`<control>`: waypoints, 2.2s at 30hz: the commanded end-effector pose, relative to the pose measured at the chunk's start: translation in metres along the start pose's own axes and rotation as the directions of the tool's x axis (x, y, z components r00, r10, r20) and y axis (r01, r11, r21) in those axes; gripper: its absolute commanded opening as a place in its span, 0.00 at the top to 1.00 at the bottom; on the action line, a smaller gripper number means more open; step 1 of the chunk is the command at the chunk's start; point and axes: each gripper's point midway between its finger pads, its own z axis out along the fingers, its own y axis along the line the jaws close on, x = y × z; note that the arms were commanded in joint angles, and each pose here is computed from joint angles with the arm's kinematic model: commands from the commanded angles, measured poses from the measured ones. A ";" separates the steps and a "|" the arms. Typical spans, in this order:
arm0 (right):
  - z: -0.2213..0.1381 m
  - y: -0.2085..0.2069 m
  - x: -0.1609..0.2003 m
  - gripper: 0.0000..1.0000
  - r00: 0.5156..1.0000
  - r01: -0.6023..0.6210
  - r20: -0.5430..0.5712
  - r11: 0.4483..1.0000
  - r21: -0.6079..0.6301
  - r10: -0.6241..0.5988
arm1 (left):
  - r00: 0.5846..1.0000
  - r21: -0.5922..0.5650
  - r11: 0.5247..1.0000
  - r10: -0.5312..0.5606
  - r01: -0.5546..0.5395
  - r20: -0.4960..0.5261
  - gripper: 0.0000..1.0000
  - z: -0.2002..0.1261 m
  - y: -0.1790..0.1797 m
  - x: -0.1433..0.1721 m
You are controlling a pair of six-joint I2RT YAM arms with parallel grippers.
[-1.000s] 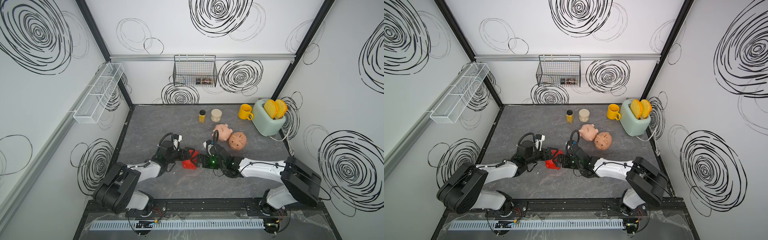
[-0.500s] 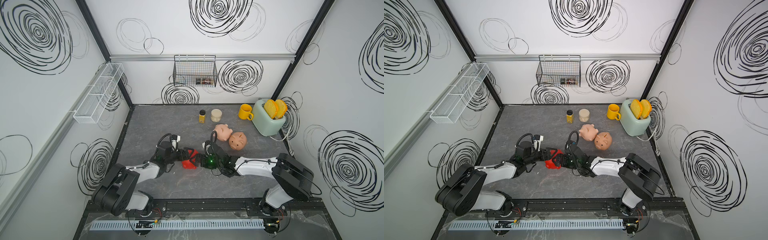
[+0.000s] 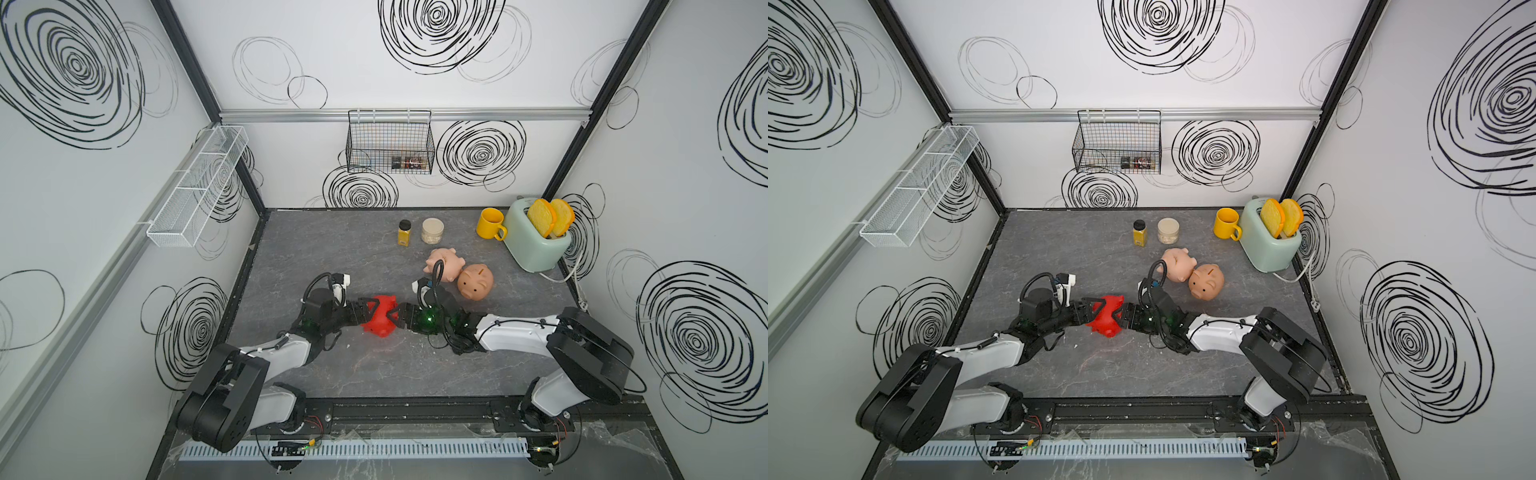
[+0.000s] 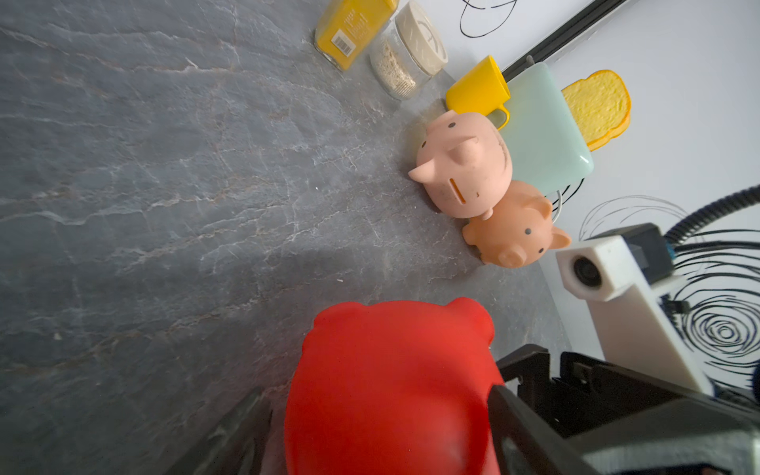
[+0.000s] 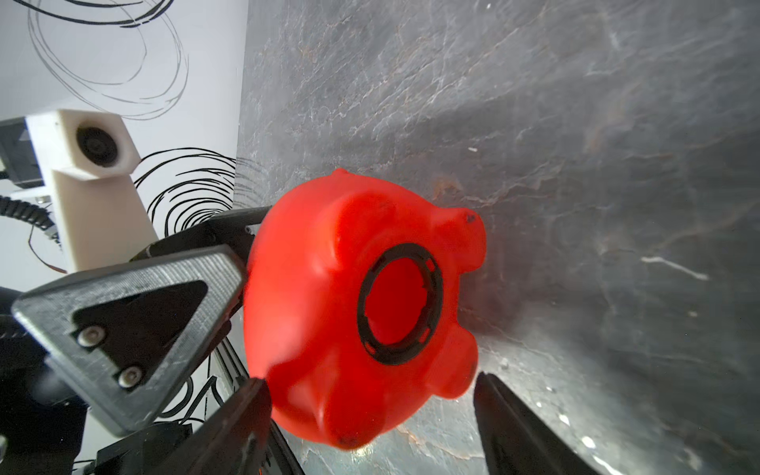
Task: Open piggy banks
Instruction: Pick up the piggy bank from the center of the board.
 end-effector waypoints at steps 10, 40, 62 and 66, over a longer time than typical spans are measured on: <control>-0.006 0.025 -0.023 0.04 0.997 0.050 0.052 0.998 -0.025 -0.049 | 1.000 0.064 0.998 -0.001 0.001 0.003 0.27 0.003 -0.009 0.000; 0.011 -0.031 -0.008 0.19 0.986 -0.165 0.020 0.986 -0.017 0.165 | 0.998 0.046 0.999 -0.012 0.010 0.056 0.02 -0.016 -0.007 -0.006; -0.003 -0.061 0.005 0.26 0.967 -0.254 0.033 0.966 0.049 0.252 | 0.990 0.073 0.988 -0.138 0.139 -0.012 0.04 -0.034 -0.031 0.029; -0.003 -0.061 0.007 0.27 0.967 -0.254 0.026 0.966 0.050 0.253 | 0.988 0.078 0.985 -0.151 0.153 -0.033 0.04 -0.033 -0.034 0.033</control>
